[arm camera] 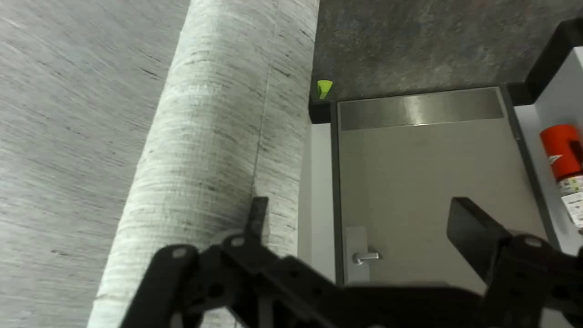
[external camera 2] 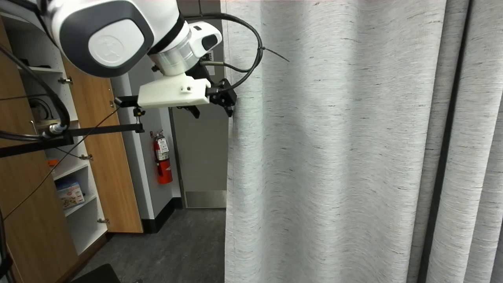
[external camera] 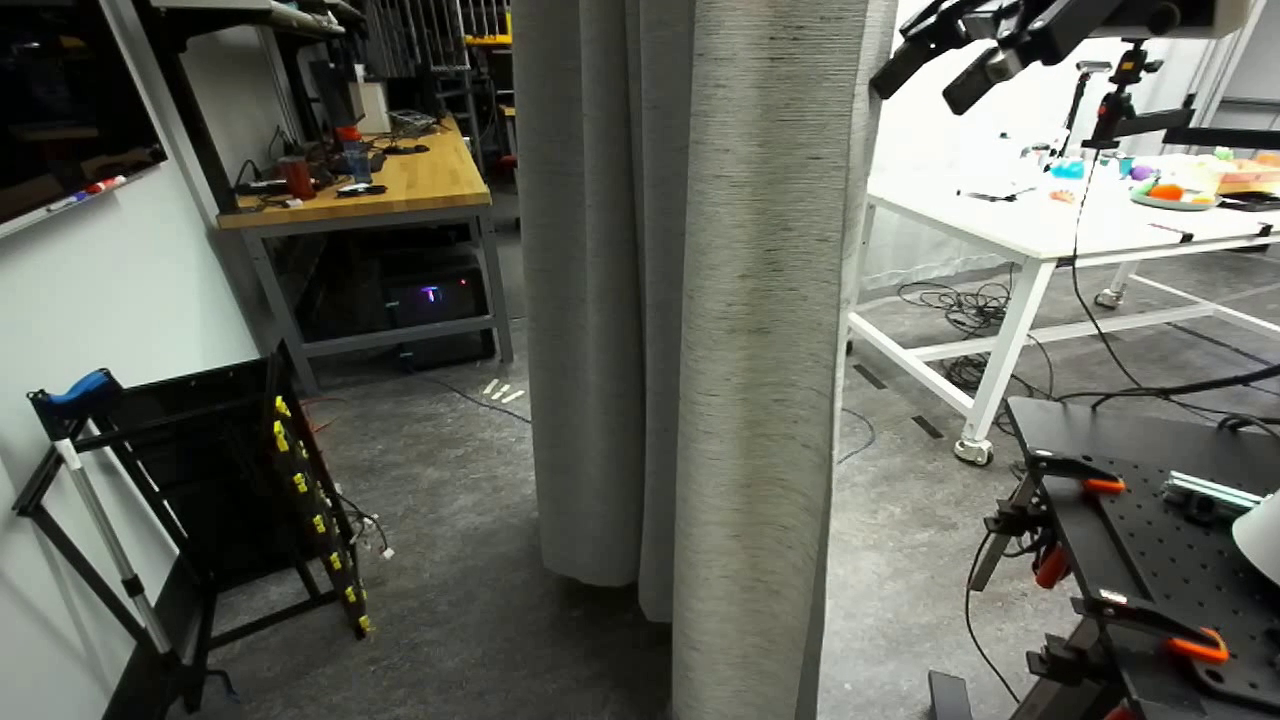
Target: Pull the curtains to the left
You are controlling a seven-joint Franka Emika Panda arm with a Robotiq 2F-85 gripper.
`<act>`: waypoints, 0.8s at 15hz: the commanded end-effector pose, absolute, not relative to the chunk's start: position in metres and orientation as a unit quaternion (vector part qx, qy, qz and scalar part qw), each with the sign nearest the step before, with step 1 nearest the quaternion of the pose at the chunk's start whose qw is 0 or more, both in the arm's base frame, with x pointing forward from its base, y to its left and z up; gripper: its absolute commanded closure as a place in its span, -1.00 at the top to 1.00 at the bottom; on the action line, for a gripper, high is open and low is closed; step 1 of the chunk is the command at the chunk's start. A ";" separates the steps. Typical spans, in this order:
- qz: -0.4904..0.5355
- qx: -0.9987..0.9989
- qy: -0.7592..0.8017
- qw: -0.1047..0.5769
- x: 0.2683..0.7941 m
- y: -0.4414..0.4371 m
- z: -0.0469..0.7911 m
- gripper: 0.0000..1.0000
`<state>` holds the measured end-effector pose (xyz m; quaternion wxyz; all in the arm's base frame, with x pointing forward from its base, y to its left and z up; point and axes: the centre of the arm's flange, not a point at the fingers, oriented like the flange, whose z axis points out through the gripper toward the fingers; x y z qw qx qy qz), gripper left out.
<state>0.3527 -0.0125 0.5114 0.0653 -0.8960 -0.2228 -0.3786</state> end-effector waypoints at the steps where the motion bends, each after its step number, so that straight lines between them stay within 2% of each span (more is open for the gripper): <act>1: -0.395 -0.899 -0.184 0.038 0.360 -0.024 0.495 1.00; 12: -0.406 -0.903 -0.138 -0.022 0.358 -0.055 0.499 1.00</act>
